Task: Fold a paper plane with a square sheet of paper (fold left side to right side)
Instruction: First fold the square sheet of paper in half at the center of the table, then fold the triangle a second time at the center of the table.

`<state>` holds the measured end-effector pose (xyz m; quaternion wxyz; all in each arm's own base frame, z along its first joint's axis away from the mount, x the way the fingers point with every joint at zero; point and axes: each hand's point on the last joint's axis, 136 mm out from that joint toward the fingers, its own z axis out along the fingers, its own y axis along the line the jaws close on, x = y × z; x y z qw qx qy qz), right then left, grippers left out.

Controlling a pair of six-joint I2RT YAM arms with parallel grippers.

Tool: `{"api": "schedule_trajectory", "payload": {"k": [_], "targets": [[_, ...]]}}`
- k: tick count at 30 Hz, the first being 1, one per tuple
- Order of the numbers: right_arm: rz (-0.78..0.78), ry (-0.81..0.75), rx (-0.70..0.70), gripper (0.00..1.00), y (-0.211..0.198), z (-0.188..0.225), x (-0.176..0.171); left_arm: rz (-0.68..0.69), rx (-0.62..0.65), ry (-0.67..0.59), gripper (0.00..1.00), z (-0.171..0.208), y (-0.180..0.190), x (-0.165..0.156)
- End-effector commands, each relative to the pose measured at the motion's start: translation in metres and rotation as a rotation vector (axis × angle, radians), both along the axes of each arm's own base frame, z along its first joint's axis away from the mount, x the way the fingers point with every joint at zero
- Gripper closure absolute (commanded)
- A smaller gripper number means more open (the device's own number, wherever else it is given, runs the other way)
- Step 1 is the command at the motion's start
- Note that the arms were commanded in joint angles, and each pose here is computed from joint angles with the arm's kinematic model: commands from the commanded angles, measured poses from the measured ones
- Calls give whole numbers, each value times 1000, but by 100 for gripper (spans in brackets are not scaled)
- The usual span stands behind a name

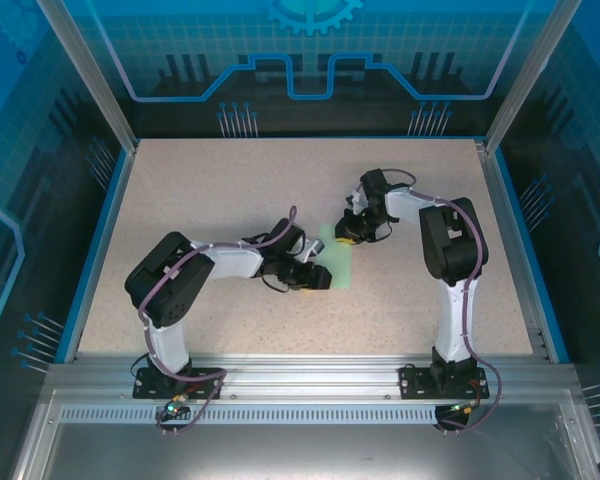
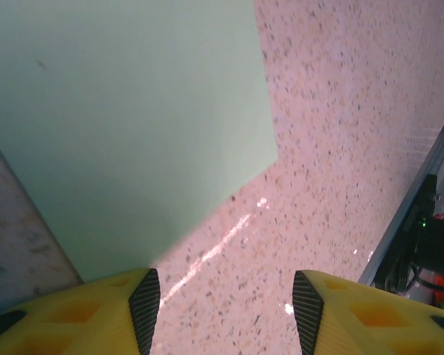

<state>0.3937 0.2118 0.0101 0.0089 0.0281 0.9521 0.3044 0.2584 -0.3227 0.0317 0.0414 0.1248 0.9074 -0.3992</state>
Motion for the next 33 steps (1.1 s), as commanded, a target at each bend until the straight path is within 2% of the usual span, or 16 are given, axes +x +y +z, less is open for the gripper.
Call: {"api": "schedule_trajectory", "payload": {"k": [1,5,9,13,16,20,25,33], "targets": [[5,136,-133,85,-15,-36,-33,-3,43,51,45,-12,10,-24],[24,83,-58,84,-3,-21,-25,14,16,14,44,7,12,-24],[50,-26,11,81,9,18,-9,29,25,-72,41,39,12,-9],[61,-149,1,66,2,68,3,69,63,-169,37,59,14,12],[38,-192,-39,55,-18,87,1,134,87,-193,36,63,17,31],[9,-169,-83,49,-44,83,-18,189,60,-127,37,58,11,51],[2,-114,-59,44,-50,64,-47,168,60,-71,40,42,-3,64],[-19,-49,-23,39,-50,44,-78,175,135,-7,42,8,1,63]]}}
